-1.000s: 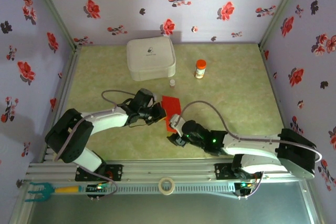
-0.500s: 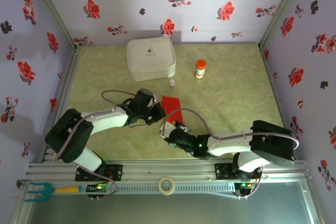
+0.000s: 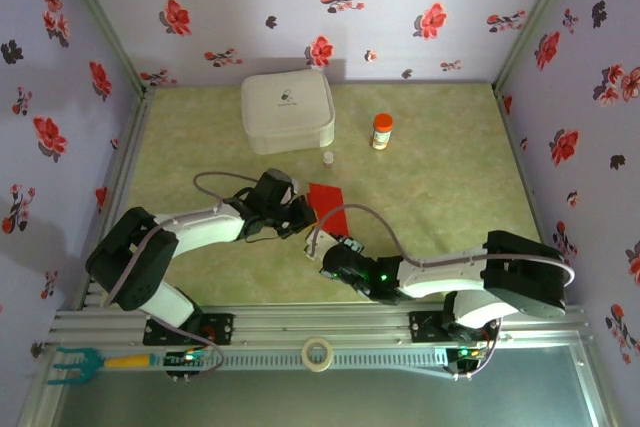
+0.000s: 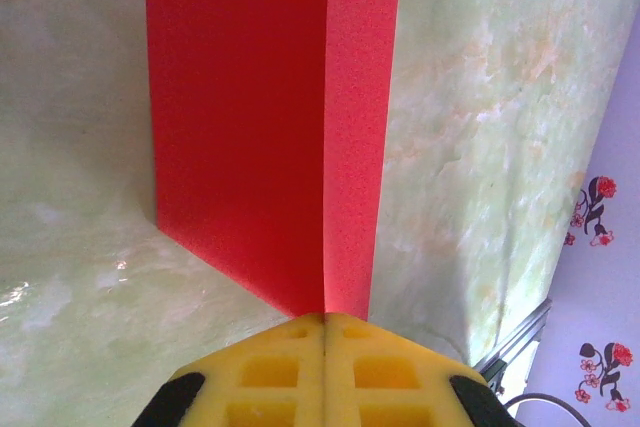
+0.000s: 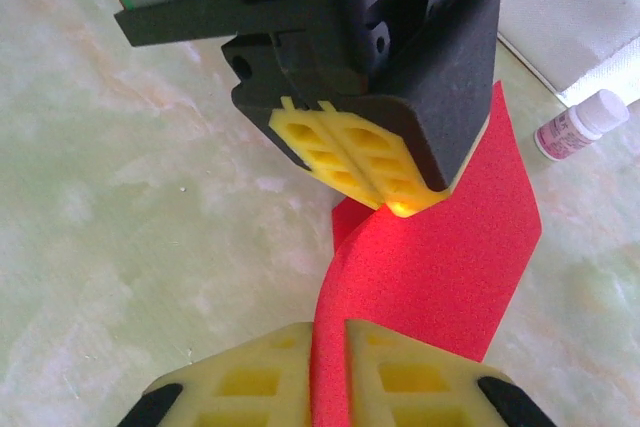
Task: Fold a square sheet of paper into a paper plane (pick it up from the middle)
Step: Third fold the triangle at the center of the table.
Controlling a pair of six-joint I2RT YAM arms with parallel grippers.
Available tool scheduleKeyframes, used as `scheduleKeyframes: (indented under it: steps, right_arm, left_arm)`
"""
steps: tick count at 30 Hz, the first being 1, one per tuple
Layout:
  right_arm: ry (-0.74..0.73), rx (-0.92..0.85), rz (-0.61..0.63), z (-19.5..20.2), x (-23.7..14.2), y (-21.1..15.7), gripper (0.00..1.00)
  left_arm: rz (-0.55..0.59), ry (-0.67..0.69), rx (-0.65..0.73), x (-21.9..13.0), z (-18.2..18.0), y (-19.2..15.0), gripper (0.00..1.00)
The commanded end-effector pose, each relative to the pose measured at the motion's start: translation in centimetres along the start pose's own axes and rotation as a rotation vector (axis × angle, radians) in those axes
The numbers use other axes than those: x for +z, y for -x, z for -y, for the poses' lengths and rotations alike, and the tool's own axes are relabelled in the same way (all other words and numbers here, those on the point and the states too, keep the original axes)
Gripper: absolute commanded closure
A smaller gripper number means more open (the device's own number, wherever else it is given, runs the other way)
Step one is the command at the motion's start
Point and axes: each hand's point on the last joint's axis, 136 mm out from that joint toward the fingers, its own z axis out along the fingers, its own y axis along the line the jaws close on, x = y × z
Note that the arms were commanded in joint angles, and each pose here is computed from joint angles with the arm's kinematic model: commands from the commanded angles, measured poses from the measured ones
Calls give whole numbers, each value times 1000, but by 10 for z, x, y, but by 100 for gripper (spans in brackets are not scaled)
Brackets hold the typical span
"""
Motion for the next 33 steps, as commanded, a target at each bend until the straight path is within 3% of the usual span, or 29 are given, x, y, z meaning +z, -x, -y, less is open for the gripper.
scheduleKeyframes:
  steps: [1,10,15,20,26,33]
  right_arm:
    - [-17,18,-11,2,-3,-6,87]
    - [-32,41,-28,4,-2,-10,100]
    - [11,135,-39,0,-3,-9,100]
    - [221,436,-99,-16,-1,-9,100]
    - [346,780,-143,-12,3,-3,100]
    - [503,932,-152,-20,2,17,100]
  left_arm:
    - [-15,10,-28,-2,-5,-3,99]
    - [-12,11,-23,-4,-4,-3,96]
    - [35,44,18,-18,-3,4,72]
    - [127,132,63,-50,-11,19,52]
    - [184,128,73,-72,-13,29,49]
    - [186,98,109,-78,-2,31,58]
